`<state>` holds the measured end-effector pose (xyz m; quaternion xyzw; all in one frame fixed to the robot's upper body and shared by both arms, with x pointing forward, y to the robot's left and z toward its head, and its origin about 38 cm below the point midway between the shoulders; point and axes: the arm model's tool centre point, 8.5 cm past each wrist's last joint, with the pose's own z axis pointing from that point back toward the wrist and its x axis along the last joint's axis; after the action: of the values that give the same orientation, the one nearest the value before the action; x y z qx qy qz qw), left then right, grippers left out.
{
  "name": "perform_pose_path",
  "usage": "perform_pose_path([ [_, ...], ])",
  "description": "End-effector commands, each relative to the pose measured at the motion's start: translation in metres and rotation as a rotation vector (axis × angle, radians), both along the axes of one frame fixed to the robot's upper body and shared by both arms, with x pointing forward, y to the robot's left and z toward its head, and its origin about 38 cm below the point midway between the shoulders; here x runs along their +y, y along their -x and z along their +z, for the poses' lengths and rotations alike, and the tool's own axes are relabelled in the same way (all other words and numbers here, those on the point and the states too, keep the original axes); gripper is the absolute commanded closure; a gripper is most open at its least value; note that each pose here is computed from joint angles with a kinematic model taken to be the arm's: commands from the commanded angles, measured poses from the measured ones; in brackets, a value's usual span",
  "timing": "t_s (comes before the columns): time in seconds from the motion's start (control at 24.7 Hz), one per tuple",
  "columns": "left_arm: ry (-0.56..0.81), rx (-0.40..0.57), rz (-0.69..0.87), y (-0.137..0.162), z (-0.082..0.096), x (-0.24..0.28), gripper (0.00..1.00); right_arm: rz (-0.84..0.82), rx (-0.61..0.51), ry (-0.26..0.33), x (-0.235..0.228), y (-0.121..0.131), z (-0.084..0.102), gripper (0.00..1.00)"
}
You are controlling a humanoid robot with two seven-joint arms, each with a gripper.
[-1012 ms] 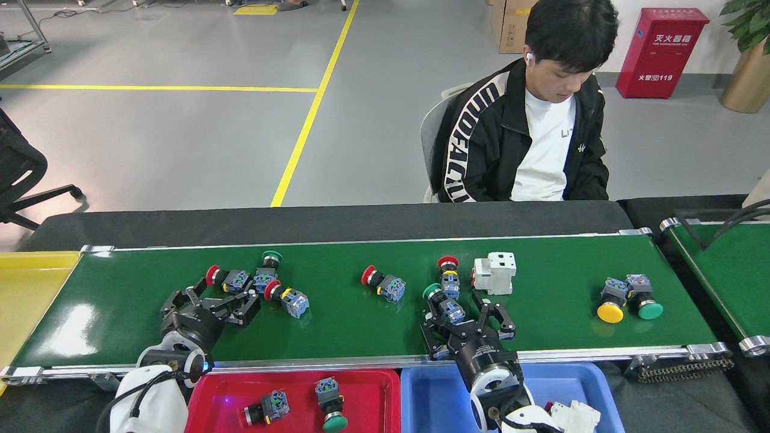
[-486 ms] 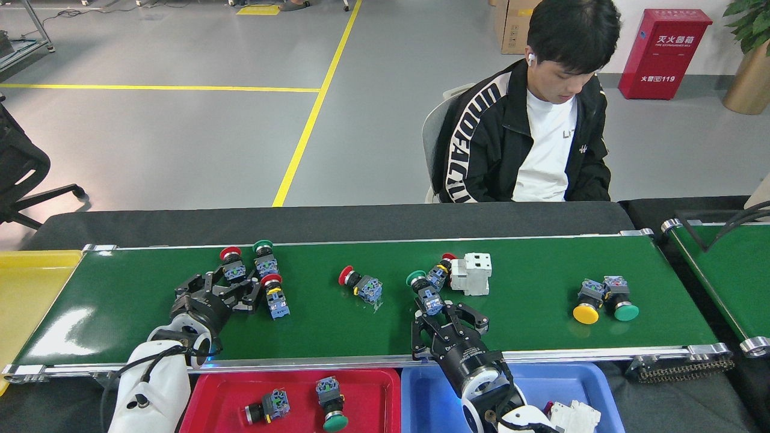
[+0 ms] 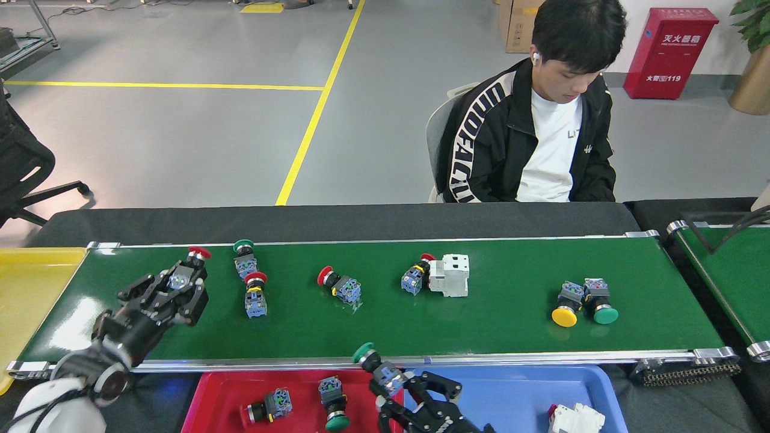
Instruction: Pick switch part from conveyor to tray
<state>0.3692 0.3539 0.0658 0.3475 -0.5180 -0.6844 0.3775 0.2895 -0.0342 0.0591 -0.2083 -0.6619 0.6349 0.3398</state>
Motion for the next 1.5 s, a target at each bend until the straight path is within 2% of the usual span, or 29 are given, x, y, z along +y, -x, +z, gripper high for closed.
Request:
perform_pose_path([
  [0.0,-0.018,-0.030,-0.126,0.025,0.011,-0.014,0.90,-0.005,0.014,0.010,0.001,-0.002,0.003,0.01],
  [0.16,-0.059,0.009,-0.224,0.072,-0.004,-0.047,0.90,-0.059,0.012,0.005,-0.004,-0.009,0.006,0.01],
  [0.24,-0.099,0.029,-0.293,0.086,-0.012,-0.068,0.90,-0.204,0.009,0.002,-0.028,-0.027,0.011,0.01],
  [0.4,-0.141,0.018,-0.351,0.097,-0.016,-0.085,0.88,-0.556,0.000,0.004,-0.103,-0.068,0.022,0.01],
  [0.45,-0.137,0.016,-0.347,0.097,-0.016,-0.085,0.73,-0.619,0.004,0.004,-0.118,-0.071,0.021,0.01],
  [0.49,-0.129,0.013,-0.341,0.096,-0.015,-0.086,0.53,-0.656,0.002,0.007,-0.128,-0.072,0.021,0.01],
  [0.53,-0.121,0.012,-0.337,0.096,-0.016,-0.087,0.17,-0.688,-0.004,0.008,-0.138,-0.070,0.020,0.01],
  [0.57,-0.104,0.006,-0.330,0.096,-0.015,-0.089,0.00,-0.721,-0.020,0.011,-0.153,-0.065,0.020,0.01],
  [0.73,-0.034,-0.007,-0.249,0.096,-0.008,-0.065,0.00,-0.779,-0.037,0.041,-0.186,-0.016,0.005,0.01],
  [0.89,0.009,-0.026,-0.069,0.109,0.003,-0.007,0.00,-0.802,-0.049,0.049,-0.193,0.010,-0.011,0.01],
  [1.01,0.027,-0.041,0.084,0.117,0.004,0.027,0.00,-0.803,-0.043,0.047,-0.192,0.012,-0.012,0.01],
  [1.13,0.026,0.049,0.237,0.131,-0.016,0.049,0.00,-0.808,-0.043,0.044,-0.191,0.010,-0.012,0.01],
  [1.25,0.002,0.078,0.465,0.129,-0.026,0.073,0.00,-0.812,-0.046,0.038,-0.190,0.006,-0.009,0.01],
  [1.46,-0.001,0.047,0.524,0.111,-0.021,0.079,0.00,-0.825,-0.062,0.026,-0.187,-0.007,-0.001,0.01],
])
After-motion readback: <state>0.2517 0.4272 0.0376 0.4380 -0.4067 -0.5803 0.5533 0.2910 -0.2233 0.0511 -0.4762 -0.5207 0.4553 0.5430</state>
